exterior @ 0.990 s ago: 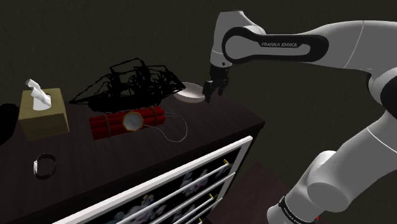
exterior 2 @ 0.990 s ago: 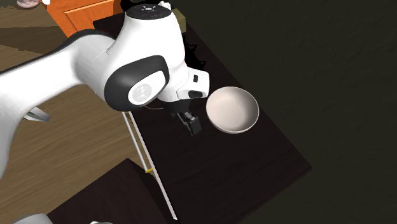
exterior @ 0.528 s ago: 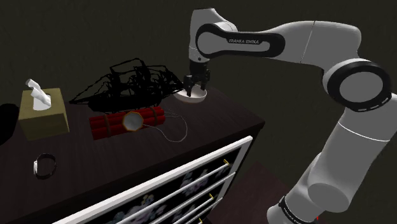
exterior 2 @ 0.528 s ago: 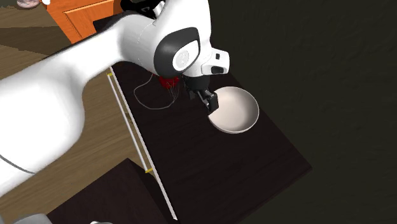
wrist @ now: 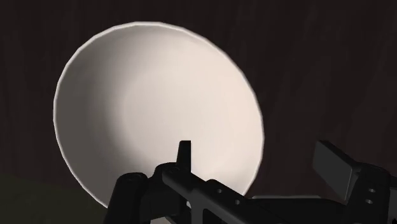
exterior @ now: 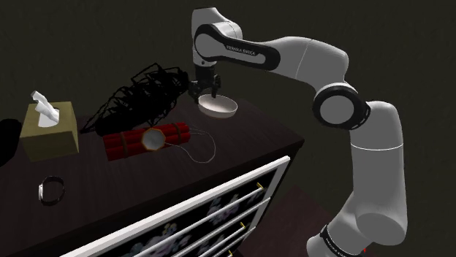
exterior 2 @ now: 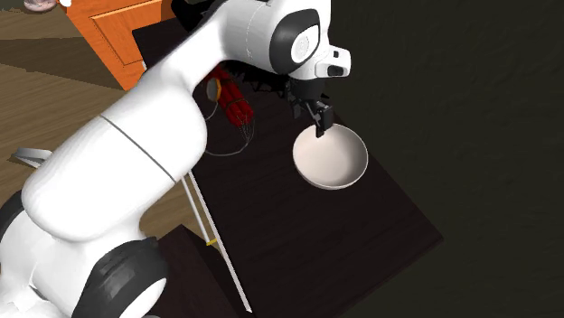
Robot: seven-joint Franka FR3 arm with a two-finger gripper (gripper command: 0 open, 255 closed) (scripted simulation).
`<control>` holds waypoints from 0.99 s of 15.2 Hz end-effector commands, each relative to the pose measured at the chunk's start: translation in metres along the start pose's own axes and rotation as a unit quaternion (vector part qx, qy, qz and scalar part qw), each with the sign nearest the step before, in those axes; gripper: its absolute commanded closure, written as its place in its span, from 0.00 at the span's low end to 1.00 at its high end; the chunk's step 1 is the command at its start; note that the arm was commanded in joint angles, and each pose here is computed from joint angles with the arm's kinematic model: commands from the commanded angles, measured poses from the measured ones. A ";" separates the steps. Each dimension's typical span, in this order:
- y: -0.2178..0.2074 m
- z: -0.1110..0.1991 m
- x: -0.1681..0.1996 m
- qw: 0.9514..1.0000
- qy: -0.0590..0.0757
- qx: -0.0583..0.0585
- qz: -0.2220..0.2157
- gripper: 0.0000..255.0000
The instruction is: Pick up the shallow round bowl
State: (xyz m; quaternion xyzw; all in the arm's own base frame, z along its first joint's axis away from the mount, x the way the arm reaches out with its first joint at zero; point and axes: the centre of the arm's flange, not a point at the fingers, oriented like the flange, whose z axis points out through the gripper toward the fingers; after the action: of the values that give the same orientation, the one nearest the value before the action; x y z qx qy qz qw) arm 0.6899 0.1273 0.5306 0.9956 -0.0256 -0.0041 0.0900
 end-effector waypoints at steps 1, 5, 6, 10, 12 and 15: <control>-0.006 0.007 0.009 1.000 -0.001 -0.001 0.001 0.00; -0.010 0.028 0.009 1.000 -0.001 -0.001 0.001 0.00; -0.011 0.033 0.009 1.000 -0.001 -0.001 0.001 0.00; -0.013 0.042 0.010 1.000 -0.001 -0.001 0.001 1.00; -0.013 0.042 0.010 1.000 -0.001 -0.001 0.001 1.00; -0.012 0.041 0.010 1.000 -0.001 -0.001 0.001 1.00</control>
State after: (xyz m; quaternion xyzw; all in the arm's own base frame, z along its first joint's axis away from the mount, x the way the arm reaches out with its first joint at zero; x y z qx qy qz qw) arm 0.7001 0.1294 0.4925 0.9954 -0.0286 -0.0019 0.0909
